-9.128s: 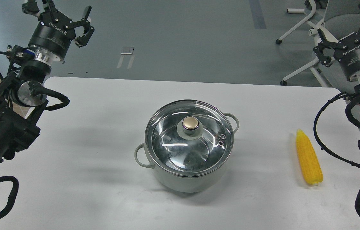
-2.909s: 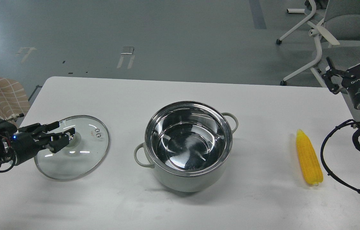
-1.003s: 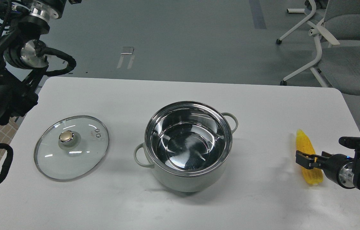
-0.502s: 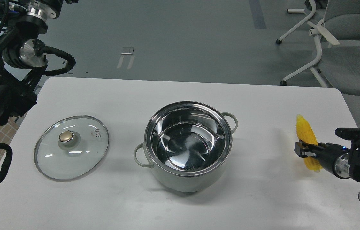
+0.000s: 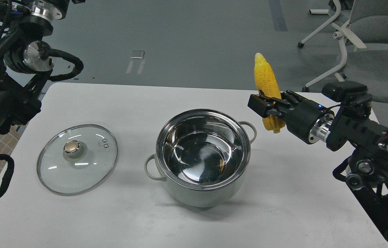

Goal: Open pot and put corn in
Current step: 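Lift the corn with the right gripper and move it over the pot, then lower the corn into the pot and open the right gripper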

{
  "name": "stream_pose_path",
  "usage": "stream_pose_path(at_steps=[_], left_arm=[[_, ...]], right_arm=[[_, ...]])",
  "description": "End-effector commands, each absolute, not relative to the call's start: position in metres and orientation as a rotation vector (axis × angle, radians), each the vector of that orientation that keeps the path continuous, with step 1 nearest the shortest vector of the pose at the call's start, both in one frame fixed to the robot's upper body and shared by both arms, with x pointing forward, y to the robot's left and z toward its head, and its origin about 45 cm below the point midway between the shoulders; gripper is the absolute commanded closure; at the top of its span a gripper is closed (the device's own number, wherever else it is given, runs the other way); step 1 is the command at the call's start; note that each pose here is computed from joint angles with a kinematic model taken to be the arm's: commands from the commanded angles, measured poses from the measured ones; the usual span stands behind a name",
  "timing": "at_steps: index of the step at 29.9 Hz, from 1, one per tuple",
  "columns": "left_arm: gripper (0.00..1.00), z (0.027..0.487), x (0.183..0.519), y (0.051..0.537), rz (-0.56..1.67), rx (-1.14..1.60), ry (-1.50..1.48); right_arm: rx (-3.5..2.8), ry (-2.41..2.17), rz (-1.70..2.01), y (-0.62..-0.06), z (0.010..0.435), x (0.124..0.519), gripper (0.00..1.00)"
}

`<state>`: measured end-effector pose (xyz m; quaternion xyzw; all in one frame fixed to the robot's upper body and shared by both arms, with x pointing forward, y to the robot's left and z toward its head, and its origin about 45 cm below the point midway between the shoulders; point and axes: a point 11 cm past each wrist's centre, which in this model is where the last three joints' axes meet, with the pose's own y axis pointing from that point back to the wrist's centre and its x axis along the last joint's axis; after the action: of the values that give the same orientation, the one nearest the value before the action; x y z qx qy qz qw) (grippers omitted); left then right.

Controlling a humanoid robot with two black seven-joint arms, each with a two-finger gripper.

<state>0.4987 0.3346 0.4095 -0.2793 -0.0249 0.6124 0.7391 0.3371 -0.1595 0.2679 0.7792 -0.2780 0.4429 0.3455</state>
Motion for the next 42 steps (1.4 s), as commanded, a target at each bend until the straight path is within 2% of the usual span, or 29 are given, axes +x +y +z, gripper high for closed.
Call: stream_pose_path(at_steps=[1, 8, 9, 12, 15, 17, 18, 29, 37, 38, 42], left_arm=[[0.03, 0.41, 0.499, 0.335, 1.343, -0.612, -0.056], [0.03, 0.408, 0.499, 0.335, 1.347, -0.612, -0.054], [0.03, 0.408, 0.499, 0.333, 1.345, -0.613, -0.052], [0.03, 0.406, 0.499, 0.332, 1.345, -0.611, -0.047], [0.03, 0.406, 0.499, 0.331, 1.343, -0.614, -0.045], [0.03, 0.405, 0.5, 0.328, 1.339, -0.617, -0.041], [0.03, 0.405, 0.5, 0.327, 1.337, -0.619, -0.04], [0.03, 0.403, 0.501, 0.321, 1.329, -0.626, -0.03], [0.03, 0.403, 0.501, 0.321, 1.328, -0.623, -0.03], [0.03, 0.404, 0.501, 0.32, 1.327, -0.623, -0.03], [0.03, 0.403, 0.5, 0.321, 1.32, -0.625, -0.029]], right_arm=[[2.114, -0.572, 1.177, -0.113, 0.253, 0.317, 1.0], [2.138, -0.44, 1.186, -0.085, 0.235, 0.304, 1.0], [2.139, -0.419, 1.19, -0.082, 0.233, 0.301, 0.9], [2.135, -0.398, 1.191, -0.081, 0.229, 0.299, 0.8], [2.132, -0.391, 1.189, -0.083, 0.228, 0.299, 0.6], [2.136, -0.39, 1.188, -0.082, 0.227, 0.298, 0.54], [2.133, -0.389, 1.186, -0.084, 0.227, 0.298, 0.45], [2.135, -0.365, 1.189, -0.081, 0.224, 0.295, 0.08], [2.15, -0.458, 1.196, -0.087, 0.242, 0.308, 0.04], [2.149, -0.531, 1.2, -0.093, 0.255, 0.318, 0.0], [2.21, -0.768, 1.236, -0.093, 0.308, 0.345, 0.0]])
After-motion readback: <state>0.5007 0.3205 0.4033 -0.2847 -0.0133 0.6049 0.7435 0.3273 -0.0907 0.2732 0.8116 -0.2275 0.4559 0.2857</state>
